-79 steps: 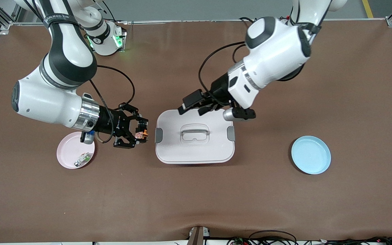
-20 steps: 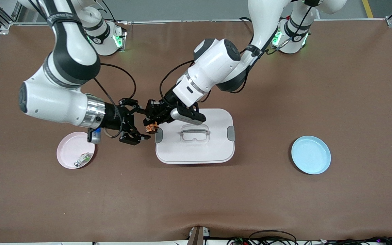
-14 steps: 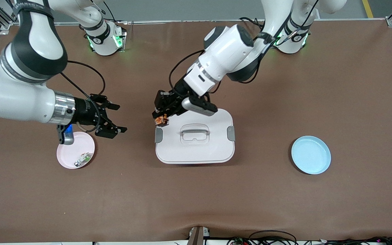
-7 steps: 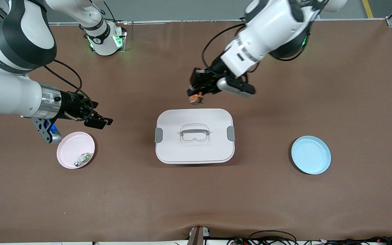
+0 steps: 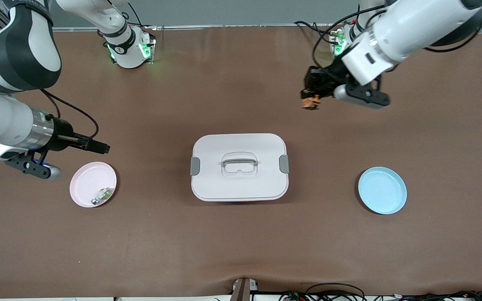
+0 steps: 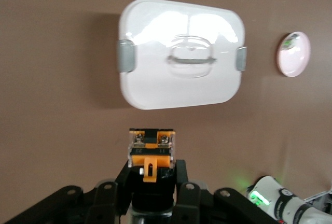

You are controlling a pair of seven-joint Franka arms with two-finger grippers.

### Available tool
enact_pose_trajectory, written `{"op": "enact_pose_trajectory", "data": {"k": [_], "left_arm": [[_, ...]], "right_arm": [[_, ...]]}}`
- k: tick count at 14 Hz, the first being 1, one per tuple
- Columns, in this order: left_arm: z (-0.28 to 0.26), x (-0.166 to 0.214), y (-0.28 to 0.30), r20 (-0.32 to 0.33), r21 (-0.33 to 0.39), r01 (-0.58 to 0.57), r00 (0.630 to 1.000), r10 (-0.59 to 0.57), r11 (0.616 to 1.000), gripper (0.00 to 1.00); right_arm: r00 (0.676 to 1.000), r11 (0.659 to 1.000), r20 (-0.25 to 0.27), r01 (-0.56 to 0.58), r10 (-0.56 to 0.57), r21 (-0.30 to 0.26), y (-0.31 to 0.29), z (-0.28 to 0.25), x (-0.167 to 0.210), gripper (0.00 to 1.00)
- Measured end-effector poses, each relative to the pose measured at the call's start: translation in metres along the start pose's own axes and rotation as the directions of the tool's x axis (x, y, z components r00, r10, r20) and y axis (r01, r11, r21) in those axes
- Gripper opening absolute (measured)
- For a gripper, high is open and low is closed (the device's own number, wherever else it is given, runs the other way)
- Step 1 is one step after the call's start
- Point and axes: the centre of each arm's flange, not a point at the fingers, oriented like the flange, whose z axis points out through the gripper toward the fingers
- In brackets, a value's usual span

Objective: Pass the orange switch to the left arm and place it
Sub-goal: 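Open the right gripper and withdraw while the left gripper lifts away, then carry the orange switch with the left gripper over the blue plate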

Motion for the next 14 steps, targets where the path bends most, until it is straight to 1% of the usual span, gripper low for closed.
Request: {"op": "enact_pose_trajectory", "data": {"k": [1, 4, 6, 7, 9, 11, 12, 14], "left_arm": [[-0.011, 0.003, -0.016, -0.001, 0.035, 0.015, 1.000, -0.015, 0.999, 0.35], [-0.022, 0.009, -0.051, -0.018, 0.183, 0.026, 1.000, -0.023, 0.983, 0.35], [-0.023, 0.015, -0.074, -0.027, 0.248, 0.049, 0.999, -0.043, 0.968, 0.35], [-0.024, 0.020, -0.089, -0.033, 0.265, 0.068, 0.998, -0.062, 0.962, 0.35], [-0.030, 0.031, -0.119, -0.048, 0.285, 0.121, 0.993, -0.112, 0.951, 0.35], [-0.040, 0.040, -0.152, -0.070, 0.281, 0.203, 0.979, -0.191, 0.938, 0.35], [-0.044, 0.044, -0.168, -0.087, 0.276, 0.264, 0.964, -0.250, 0.924, 0.35], [-0.050, 0.052, -0.198, -0.115, 0.261, 0.385, 0.923, -0.368, 0.885, 0.35]], "right_arm": [[1.000, 1.000, -0.011, 0.022, -0.022, -0.010, 0.007, -0.004, 0.003, 1.00], [0.992, 0.991, -0.031, 0.118, -0.120, -0.062, 0.029, -0.010, 0.011, 1.00], [0.983, 0.981, -0.039, 0.173, -0.177, -0.092, 0.039, -0.014, 0.015, 1.00], [0.981, 0.978, -0.044, 0.185, -0.190, -0.099, 0.045, -0.018, 0.017, 1.00], [0.971, 0.967, -0.024, 0.234, -0.238, -0.104, 0.066, -0.024, 0.021, 1.00], [0.963, 0.958, -0.010, 0.266, -0.268, -0.103, 0.096, -0.028, 0.028, 1.00], [0.963, 0.958, -0.009, 0.269, -0.271, -0.100, 0.108, -0.030, 0.031, 1.00], [0.964, 0.960, -0.011, 0.262, -0.265, -0.098, 0.121, -0.032, 0.033, 1.00]]}}
